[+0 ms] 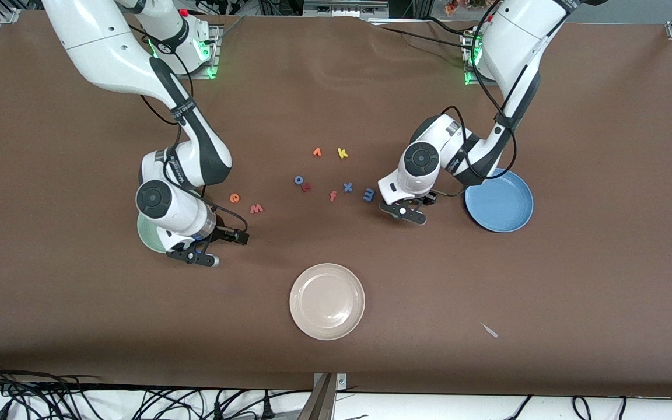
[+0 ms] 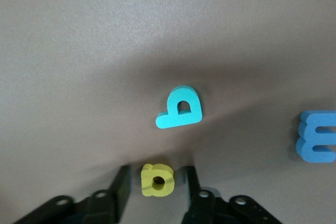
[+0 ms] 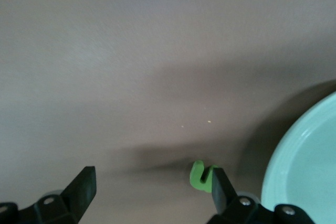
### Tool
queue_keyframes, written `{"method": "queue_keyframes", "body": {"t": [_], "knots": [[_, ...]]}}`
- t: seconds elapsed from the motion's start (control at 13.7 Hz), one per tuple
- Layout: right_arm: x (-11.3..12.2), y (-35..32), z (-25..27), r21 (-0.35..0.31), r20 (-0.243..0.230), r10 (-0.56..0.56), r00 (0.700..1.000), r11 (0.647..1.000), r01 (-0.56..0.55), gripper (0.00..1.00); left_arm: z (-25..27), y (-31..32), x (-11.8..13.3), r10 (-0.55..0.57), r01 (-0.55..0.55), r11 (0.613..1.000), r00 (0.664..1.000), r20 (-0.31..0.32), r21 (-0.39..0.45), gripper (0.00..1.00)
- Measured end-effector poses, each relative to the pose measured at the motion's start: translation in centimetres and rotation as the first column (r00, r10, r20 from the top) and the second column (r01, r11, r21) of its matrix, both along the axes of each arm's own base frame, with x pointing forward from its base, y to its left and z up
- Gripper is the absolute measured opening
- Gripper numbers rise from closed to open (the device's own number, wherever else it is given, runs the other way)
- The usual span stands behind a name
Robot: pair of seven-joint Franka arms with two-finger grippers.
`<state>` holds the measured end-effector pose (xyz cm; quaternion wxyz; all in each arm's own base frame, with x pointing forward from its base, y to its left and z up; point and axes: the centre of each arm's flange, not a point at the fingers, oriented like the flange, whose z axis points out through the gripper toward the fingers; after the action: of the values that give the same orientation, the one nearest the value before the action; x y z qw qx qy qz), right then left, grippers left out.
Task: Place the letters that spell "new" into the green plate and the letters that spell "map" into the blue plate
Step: 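Carry the letters to the green and blue plates and release them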
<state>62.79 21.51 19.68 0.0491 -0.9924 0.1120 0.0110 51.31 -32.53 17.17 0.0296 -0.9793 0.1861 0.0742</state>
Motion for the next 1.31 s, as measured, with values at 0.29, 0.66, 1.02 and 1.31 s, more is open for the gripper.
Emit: {"method": "queue_keyframes", "body": {"t": [0.29,0.66,1.02,1.31], "knots": [[-1.2,-0.6,-1.5,-0.004,-0.004,-0.005,1.000,1.000,0.005,0.96,0.4,0.1,0.3,-0.008,0.008,1.000,1.000,0.008,-0.004,0.28],[-1.6,-1.1,-1.6,-0.009,-0.009,-0.010,1.000,1.000,0.010,0.93,6.6,5.7,4.2,-0.104,0.104,0.995,0.994,0.021,0.001,0.28],[-2.3,-1.7,-2.3,-0.015,-0.008,-0.013,1.000,1.000,0.013,0.71,11.8,11.9,5.6,-0.221,0.222,0.975,0.975,-0.033,0.021,0.28],[-2.4,-2.1,-1.8,-0.018,-0.003,-0.013,1.000,1.000,0.013,0.39,9.5,19.6,6.0,-0.296,0.300,0.954,0.949,-0.109,0.020,0.28]]}}
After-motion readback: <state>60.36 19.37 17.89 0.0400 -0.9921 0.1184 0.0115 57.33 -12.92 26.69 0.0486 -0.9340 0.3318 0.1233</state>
